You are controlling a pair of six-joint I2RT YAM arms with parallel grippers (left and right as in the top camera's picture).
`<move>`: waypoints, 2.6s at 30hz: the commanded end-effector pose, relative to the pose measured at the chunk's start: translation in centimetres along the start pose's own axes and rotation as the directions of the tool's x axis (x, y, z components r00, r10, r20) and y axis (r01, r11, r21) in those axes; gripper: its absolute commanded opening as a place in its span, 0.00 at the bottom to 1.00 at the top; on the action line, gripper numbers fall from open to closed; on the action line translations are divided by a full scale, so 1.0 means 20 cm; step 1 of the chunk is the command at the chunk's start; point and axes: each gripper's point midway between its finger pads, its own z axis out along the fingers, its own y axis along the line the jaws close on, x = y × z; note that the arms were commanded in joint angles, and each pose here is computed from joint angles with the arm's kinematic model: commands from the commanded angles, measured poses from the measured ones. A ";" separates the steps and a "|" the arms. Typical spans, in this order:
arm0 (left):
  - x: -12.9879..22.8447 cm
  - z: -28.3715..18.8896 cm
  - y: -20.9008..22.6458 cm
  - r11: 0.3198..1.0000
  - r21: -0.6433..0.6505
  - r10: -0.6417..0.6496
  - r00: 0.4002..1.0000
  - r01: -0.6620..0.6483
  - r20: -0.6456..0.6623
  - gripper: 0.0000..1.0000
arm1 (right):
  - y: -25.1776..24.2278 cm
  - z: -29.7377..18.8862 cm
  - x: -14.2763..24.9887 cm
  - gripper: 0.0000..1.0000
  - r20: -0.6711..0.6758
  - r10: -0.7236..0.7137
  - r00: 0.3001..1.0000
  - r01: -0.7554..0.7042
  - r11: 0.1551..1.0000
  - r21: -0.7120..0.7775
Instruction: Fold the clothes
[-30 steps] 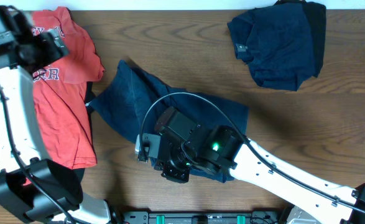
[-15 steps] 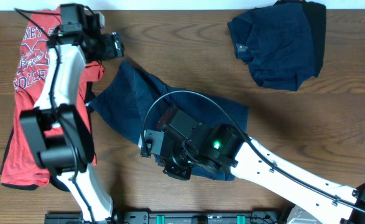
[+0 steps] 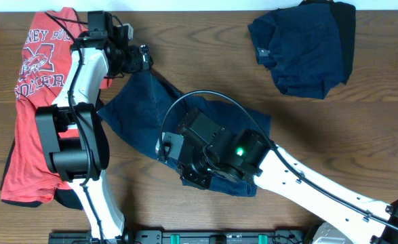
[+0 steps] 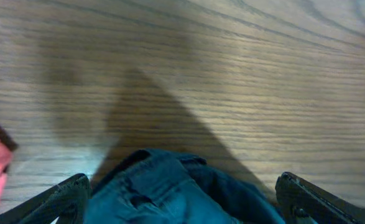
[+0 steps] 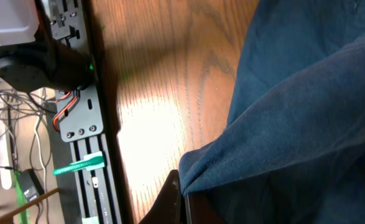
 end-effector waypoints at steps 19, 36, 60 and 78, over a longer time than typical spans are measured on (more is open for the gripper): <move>0.17 0.14 -0.08 0.997 0.037 0.068 0.988 -0.064 -0.137 0.33 | -0.05 -0.02 0.00 0.01 0.004 0.027 1.000 -0.027 0.999 0.038; -0.34 -0.72 -0.16 0.999 0.024 0.016 0.938 -0.025 0.346 0.06 | -0.97 -0.42 -0.02 0.01 0.323 0.241 0.915 -0.358 0.854 0.377; -0.39 -1.24 -0.33 0.992 0.117 -0.110 0.836 0.055 0.537 0.06 | -1.54 -1.51 0.03 0.01 0.682 0.065 0.729 -0.537 0.672 0.510; 0.48 -1.27 -0.25 0.988 -0.083 -0.130 0.991 0.130 0.001 0.06 | -1.05 -1.15 0.44 0.01 0.396 0.554 0.732 -0.673 0.681 0.289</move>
